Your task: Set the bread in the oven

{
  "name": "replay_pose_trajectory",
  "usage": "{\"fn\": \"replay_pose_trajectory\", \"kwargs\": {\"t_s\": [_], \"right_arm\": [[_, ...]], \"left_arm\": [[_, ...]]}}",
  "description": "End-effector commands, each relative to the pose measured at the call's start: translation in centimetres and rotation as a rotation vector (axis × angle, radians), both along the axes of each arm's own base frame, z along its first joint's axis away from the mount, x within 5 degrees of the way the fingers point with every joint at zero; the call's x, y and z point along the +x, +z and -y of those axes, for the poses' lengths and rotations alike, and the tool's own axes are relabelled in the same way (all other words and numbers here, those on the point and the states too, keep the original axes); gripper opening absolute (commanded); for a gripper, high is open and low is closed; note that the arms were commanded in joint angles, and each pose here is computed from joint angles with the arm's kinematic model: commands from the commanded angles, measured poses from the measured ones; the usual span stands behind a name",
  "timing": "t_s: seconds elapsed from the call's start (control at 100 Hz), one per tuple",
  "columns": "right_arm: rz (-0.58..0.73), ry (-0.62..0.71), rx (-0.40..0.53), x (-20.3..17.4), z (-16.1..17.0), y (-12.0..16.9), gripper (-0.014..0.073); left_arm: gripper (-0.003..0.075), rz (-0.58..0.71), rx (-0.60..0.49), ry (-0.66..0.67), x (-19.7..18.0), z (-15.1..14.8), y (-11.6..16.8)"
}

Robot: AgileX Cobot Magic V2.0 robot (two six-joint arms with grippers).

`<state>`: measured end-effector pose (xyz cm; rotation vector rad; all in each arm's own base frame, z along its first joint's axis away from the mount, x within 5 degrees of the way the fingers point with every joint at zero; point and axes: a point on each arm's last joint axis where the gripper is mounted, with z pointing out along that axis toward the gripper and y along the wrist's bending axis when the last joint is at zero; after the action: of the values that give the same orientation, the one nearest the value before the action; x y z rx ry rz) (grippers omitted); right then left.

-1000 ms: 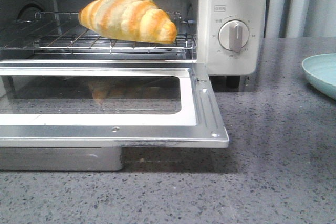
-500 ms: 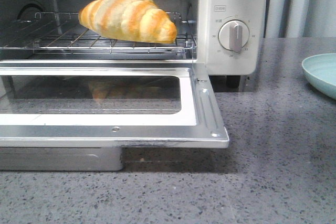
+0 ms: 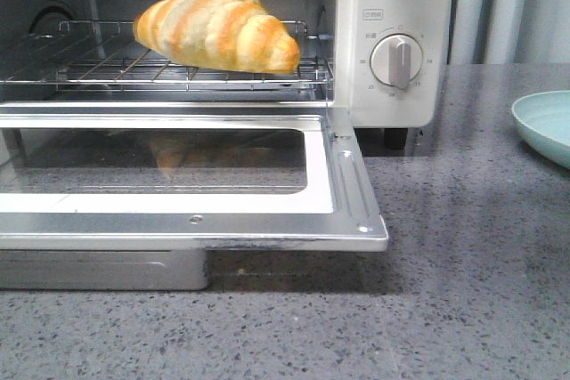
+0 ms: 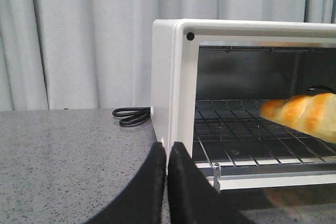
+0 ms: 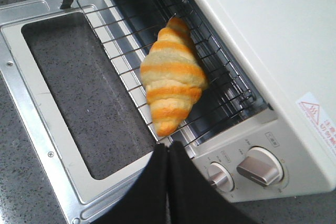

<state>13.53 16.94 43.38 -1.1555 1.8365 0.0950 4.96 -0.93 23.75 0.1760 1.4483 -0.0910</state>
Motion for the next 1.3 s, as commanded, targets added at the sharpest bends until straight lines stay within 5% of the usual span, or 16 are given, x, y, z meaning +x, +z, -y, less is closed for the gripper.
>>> {"fn": "replay_pose_trajectory", "kwargs": {"t_s": [0.0,0.32,0.86,1.29], "right_arm": [[0.093,-0.006,0.085,-0.3,1.5,2.2,-0.0074],[0.122,-0.222,0.180,0.9,7.0,1.7,-0.0075],[0.138,-0.459,0.376,-2.5,13.2,-10.5,-0.0074],[0.289,-0.606,0.484,-4.8,15.6,-14.9,-0.0074]], "left_arm": [[-0.0021,0.128,-0.039,0.014,-0.7,-0.2,1.7],[-0.0021,0.128,-0.039,0.014,-0.7,-0.2,1.7],[-0.0021,0.128,-0.039,0.014,-0.7,-0.2,1.7],[-0.0021,0.128,-0.039,0.014,-0.7,-0.2,1.7]]}}
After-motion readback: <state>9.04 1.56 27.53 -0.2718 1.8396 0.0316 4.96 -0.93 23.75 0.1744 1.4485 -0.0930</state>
